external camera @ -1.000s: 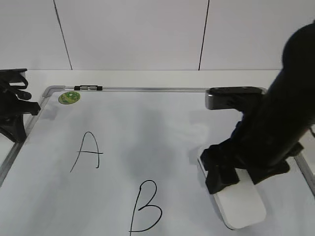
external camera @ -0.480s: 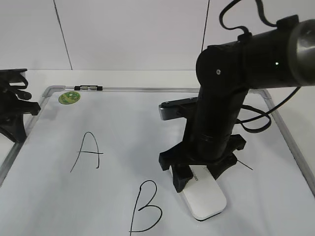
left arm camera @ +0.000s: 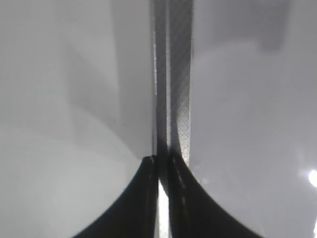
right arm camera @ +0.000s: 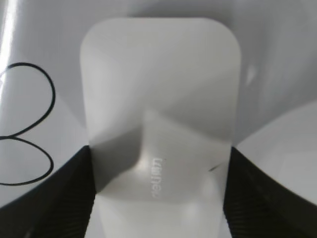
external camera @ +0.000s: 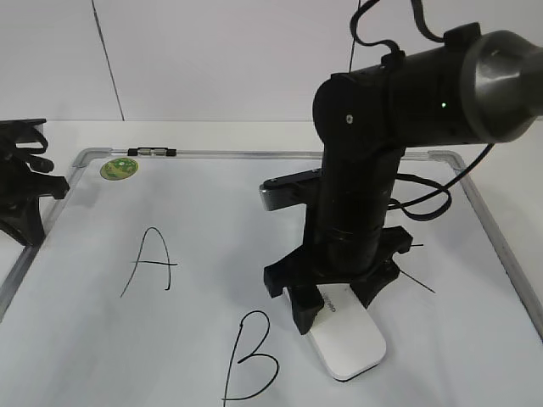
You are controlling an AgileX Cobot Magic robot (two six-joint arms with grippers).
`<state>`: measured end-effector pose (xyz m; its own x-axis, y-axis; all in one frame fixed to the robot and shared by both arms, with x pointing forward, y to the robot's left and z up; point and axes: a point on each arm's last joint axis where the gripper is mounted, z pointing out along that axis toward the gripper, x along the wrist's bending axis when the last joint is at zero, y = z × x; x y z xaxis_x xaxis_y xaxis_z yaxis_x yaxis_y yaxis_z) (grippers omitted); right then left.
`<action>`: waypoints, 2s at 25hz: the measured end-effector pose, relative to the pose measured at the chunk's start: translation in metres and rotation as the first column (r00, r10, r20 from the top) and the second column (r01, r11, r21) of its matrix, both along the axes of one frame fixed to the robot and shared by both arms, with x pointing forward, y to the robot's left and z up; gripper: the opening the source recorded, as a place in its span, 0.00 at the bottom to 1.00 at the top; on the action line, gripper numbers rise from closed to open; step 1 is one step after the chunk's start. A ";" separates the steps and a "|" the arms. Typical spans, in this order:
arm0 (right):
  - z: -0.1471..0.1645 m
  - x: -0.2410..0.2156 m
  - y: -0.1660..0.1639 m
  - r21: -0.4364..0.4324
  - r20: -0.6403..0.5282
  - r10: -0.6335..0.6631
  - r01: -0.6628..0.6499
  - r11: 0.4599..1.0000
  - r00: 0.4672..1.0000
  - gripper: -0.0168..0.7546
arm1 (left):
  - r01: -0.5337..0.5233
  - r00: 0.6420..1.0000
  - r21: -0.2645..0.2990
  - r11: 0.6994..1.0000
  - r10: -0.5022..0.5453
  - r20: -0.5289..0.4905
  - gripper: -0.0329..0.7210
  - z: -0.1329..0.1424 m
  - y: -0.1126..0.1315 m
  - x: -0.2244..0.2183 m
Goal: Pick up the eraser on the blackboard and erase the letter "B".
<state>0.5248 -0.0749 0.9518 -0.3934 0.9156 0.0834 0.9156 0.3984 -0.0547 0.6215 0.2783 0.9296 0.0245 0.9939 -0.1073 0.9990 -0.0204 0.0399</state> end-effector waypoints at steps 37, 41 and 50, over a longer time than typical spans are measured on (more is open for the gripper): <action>-0.003 0.028 0.011 -0.050 -0.016 -0.032 0.032 0.998 0.999 0.72 | 0.000 1.000 -0.004 1.000 0.000 -0.009 0.08 0.000 0.000 -0.001; -0.002 0.034 0.002 -0.053 -0.012 -0.055 0.054 0.997 0.998 0.72 | -0.001 1.000 -0.006 1.000 0.001 -0.009 0.08 0.000 -0.001 -0.001; 0.002 0.006 0.047 -0.049 0.019 0.102 -0.101 0.994 0.995 0.72 | 0.000 1.000 -0.005 1.000 0.000 -0.011 0.08 0.000 0.000 -0.001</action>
<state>0.5309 -0.0279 0.9538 -0.4859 0.8735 0.0313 0.8716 0.4869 -0.0564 0.6206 0.2779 0.9296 0.0231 0.9933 -0.1130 0.9994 -0.0199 0.0295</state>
